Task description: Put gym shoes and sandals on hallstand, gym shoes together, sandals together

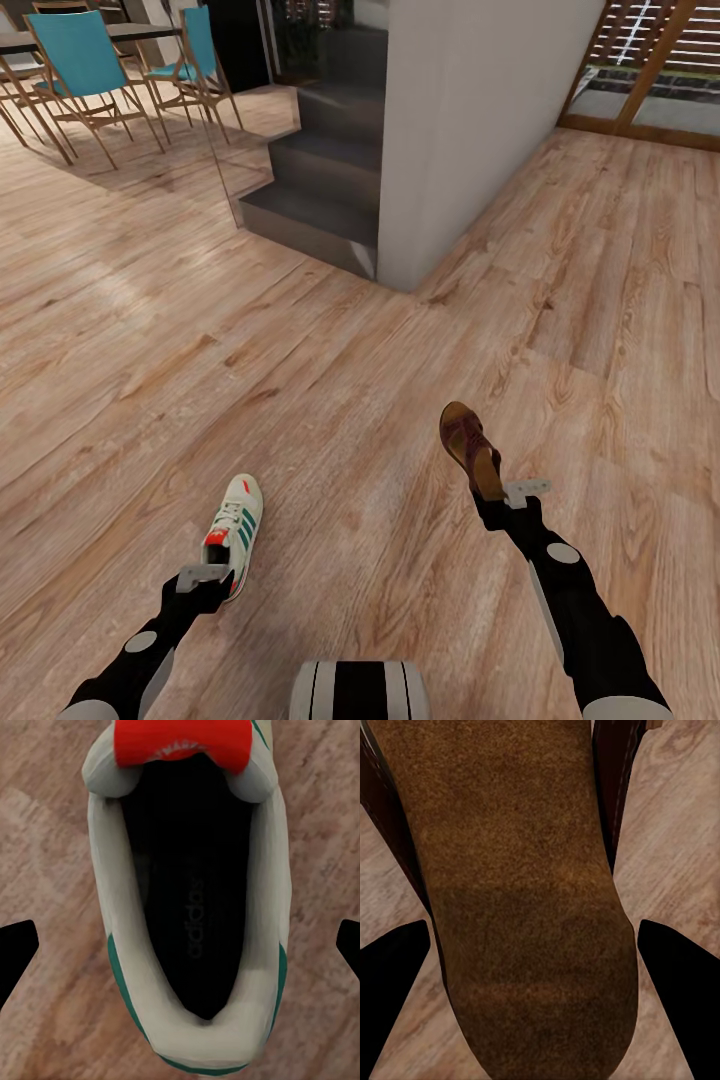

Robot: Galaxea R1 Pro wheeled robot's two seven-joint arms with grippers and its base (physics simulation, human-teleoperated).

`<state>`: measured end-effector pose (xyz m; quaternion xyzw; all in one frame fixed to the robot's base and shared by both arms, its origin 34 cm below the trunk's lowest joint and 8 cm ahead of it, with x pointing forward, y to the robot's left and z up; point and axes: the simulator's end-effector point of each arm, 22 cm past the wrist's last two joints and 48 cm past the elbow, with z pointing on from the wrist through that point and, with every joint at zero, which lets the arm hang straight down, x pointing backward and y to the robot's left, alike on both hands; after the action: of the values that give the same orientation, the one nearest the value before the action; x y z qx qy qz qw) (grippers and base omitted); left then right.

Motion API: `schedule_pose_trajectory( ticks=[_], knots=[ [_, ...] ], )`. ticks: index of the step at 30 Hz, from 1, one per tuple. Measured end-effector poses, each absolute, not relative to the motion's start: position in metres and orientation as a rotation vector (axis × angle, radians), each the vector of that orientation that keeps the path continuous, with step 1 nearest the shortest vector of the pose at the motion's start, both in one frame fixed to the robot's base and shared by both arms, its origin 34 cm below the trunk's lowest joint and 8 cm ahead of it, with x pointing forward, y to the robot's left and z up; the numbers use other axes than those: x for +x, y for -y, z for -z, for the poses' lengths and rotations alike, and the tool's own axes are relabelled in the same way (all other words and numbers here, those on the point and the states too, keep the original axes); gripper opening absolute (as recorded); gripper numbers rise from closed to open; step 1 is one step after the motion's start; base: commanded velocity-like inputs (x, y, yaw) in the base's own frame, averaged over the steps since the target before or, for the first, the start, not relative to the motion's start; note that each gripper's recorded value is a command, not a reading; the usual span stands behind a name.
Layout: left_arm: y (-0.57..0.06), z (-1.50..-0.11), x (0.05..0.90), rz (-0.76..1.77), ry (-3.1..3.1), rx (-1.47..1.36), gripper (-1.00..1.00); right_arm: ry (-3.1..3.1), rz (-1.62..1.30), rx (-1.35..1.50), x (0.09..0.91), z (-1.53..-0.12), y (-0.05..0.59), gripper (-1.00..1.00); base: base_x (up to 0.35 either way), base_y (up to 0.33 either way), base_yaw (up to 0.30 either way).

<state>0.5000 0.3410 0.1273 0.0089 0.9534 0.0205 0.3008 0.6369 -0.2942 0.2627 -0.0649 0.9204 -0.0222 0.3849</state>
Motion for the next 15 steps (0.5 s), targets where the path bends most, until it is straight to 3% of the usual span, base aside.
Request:
schedule_pose_trajectory(
  ticks=[15],
  knots=[
    [-0.343, -0.105, 0.481, -0.058, -2.569, 0.005, 1.00, -2.403, 0.052, -0.169, 0.622, -0.230, 0.294, -1.00, 0.000, 0.000, 0.000]
  ],
)
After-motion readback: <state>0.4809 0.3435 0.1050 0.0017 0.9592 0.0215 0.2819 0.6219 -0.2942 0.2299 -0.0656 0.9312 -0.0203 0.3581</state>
